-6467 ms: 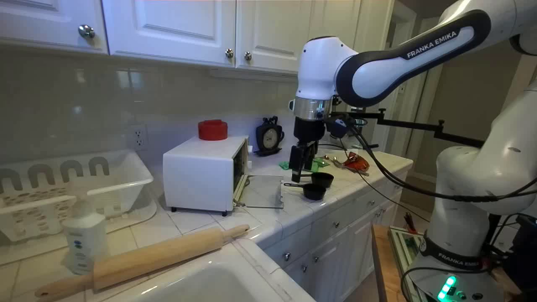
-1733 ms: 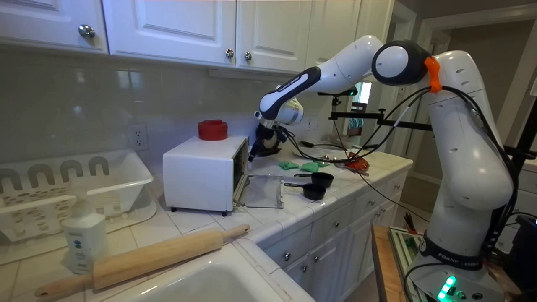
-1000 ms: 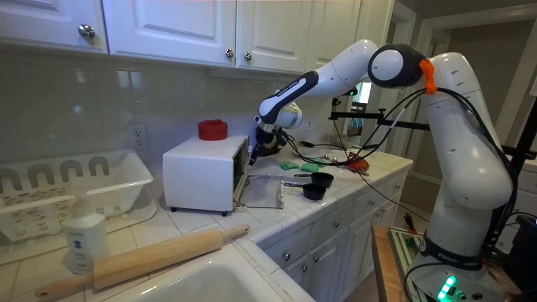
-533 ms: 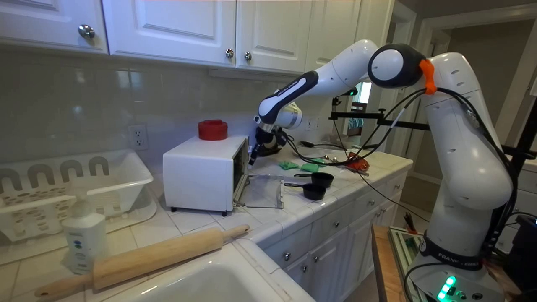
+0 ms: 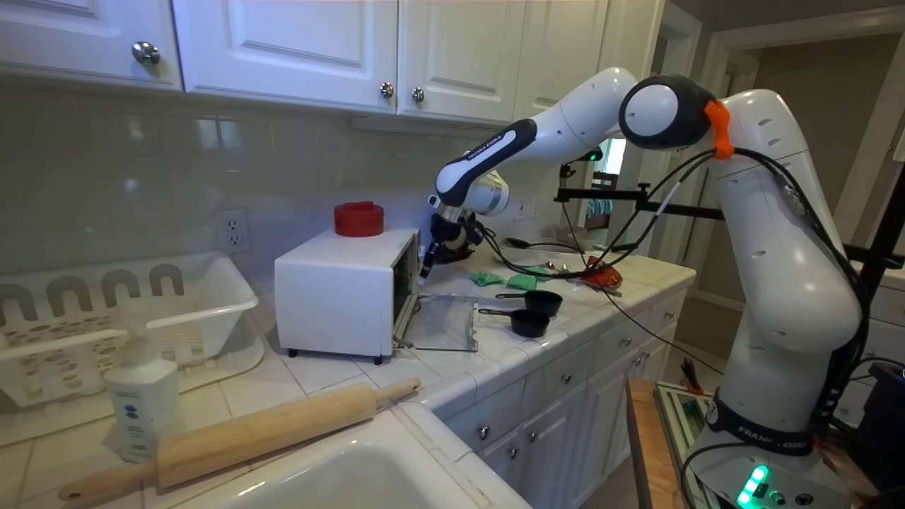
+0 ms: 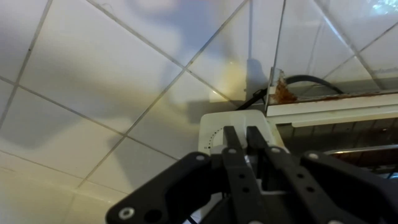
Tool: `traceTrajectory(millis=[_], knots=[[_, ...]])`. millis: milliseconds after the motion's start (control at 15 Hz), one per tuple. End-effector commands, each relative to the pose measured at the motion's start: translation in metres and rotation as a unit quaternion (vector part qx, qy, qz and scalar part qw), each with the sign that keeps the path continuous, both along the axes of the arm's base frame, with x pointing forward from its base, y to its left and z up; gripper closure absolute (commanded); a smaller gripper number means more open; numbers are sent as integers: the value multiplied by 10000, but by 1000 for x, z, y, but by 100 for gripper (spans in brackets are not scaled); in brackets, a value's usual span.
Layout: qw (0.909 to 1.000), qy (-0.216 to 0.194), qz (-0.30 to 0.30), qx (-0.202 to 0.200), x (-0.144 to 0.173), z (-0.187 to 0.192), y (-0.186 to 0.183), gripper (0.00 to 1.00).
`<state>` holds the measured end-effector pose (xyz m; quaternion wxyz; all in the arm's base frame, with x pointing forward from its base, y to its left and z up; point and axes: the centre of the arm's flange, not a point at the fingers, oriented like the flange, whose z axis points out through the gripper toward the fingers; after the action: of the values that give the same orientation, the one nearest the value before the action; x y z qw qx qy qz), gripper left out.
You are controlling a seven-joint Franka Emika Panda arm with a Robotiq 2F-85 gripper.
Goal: Turn the bottom switch of the oven to the right
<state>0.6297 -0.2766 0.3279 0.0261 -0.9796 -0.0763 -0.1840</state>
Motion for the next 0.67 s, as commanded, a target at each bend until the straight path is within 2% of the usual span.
traceTrajectory(millis=[0,267,600], knots=[[9983,103,22,571,7,1,-21,97],[9922,184,-163,1226,3,-7,-45,97],[9781,136,-374,2045,-1,-21,-70,97]])
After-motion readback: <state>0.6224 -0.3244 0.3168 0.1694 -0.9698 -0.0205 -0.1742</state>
